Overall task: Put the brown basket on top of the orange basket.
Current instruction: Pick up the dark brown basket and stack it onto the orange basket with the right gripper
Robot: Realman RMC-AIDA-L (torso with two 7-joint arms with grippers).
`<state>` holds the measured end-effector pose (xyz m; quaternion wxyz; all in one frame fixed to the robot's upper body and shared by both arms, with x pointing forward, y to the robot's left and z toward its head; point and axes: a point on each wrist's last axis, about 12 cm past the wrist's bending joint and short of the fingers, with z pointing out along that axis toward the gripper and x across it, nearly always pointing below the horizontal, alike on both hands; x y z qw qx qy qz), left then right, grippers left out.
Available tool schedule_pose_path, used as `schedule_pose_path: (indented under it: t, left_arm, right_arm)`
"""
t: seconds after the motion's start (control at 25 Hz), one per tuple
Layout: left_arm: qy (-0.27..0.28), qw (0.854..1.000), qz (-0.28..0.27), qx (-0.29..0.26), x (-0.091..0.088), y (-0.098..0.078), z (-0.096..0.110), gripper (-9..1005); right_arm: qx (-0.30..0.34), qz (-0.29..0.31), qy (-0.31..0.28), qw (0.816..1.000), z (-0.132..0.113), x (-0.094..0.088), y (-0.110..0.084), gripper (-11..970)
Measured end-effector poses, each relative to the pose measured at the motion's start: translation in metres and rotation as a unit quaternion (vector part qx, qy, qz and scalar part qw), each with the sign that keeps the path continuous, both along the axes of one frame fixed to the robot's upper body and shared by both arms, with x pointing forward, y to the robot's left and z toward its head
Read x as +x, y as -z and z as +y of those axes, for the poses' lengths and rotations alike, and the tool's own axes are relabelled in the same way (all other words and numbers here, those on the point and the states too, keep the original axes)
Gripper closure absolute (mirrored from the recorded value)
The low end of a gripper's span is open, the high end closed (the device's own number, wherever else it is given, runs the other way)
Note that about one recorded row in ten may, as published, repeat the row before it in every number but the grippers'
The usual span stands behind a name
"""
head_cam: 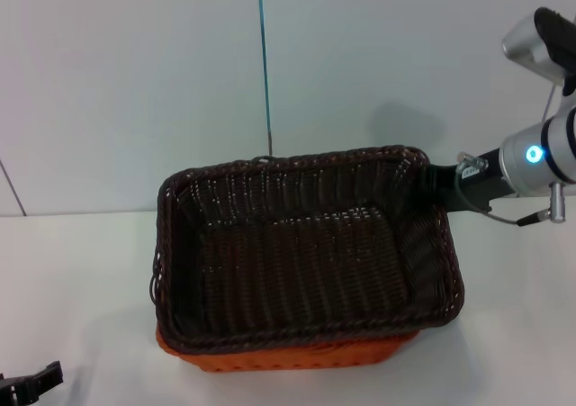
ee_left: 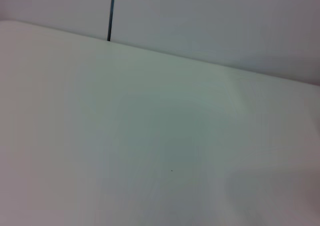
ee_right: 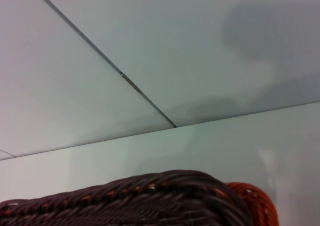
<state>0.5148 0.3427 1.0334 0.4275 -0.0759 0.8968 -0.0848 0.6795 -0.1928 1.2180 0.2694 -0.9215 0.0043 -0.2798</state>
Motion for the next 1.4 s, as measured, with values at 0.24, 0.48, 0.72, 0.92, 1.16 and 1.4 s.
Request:
schedule_pose_path:
  t: [0.24, 0.48, 0.72, 0.92, 1.16, 1.4]
  left_arm:
    - [-0.004, 1.000, 0.002, 0.000, -0.003, -0.001, 0.004, 120]
    - [-0.007, 1.000, 0.002, -0.001, -0.004, -0.001, 0.007, 120]
    - [-0.004, 1.000, 0.005, -0.002, -0.005, 0.000, 0.006, 120]
    - [-0.007, 1.000, 0.006, -0.002, -0.006, 0.000, 0.008, 120]
    - [-0.010, 1.000, 0.009, -0.006, -0.008, 0.001, 0.010, 120]
    - [-0.010, 1.000, 0.012, 0.001, -0.008, 0.001, 0.012, 120]
  right_arm:
    - [0.009, -0.001, 0.000, 1.000, 0.005, -0.001, 0.012, 829]
    - [0.007, -0.009, 0.003, 1.000, 0.010, 0.000, 0.022, 829]
    - [0.008, -0.010, 0.009, 1.000, 0.013, 0.000, 0.035, 829]
    - [0.000, -0.010, 0.025, 1.000, 0.009, 0.000, 0.050, 830]
    - [-0.004, -0.004, 0.035, 0.999, 0.008, -0.001, 0.065, 830]
    - [-0.026, -0.005, 0.025, 0.999, 0.013, -0.003, 0.074, 834]
